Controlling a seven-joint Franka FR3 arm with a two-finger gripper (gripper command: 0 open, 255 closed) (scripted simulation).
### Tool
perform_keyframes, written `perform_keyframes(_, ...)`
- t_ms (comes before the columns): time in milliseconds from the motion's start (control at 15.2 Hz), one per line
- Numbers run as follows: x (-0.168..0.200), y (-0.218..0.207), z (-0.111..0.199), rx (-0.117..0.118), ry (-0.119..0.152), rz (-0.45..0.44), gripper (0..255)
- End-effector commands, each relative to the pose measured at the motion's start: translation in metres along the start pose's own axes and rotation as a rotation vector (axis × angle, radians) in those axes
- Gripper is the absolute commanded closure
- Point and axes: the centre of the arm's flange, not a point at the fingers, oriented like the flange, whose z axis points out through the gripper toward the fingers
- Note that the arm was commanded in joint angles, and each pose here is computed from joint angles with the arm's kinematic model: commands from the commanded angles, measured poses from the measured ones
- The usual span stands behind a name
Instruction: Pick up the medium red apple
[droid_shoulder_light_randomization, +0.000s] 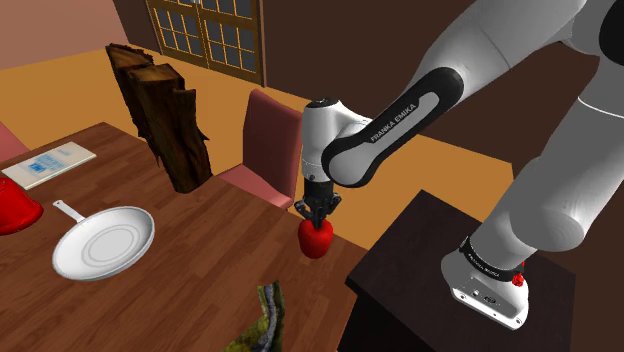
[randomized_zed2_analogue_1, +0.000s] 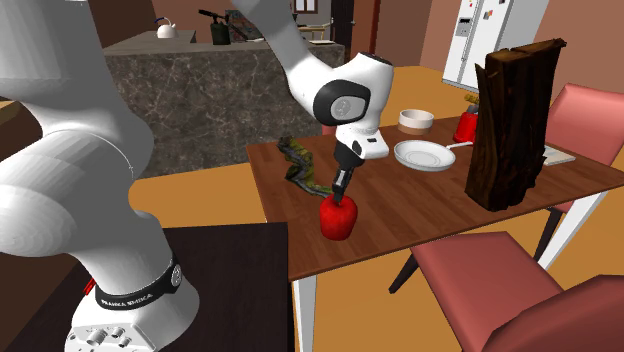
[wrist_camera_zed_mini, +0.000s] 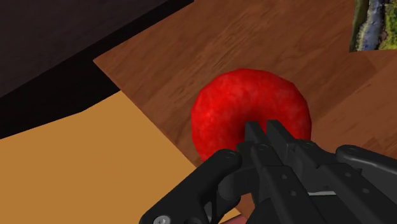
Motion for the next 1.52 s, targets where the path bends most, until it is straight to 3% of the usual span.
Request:
perform_keyframes(0,0.000,0.000,0.000,0.000,0.000,0.000,255)
perform_keyframes(330,0.000,0.001,-0.001,0.000,0.000,0.000,255)
perform_keyframes(1452,-0.013,0.000,-0.080,0.000,0.000,0.000,255)
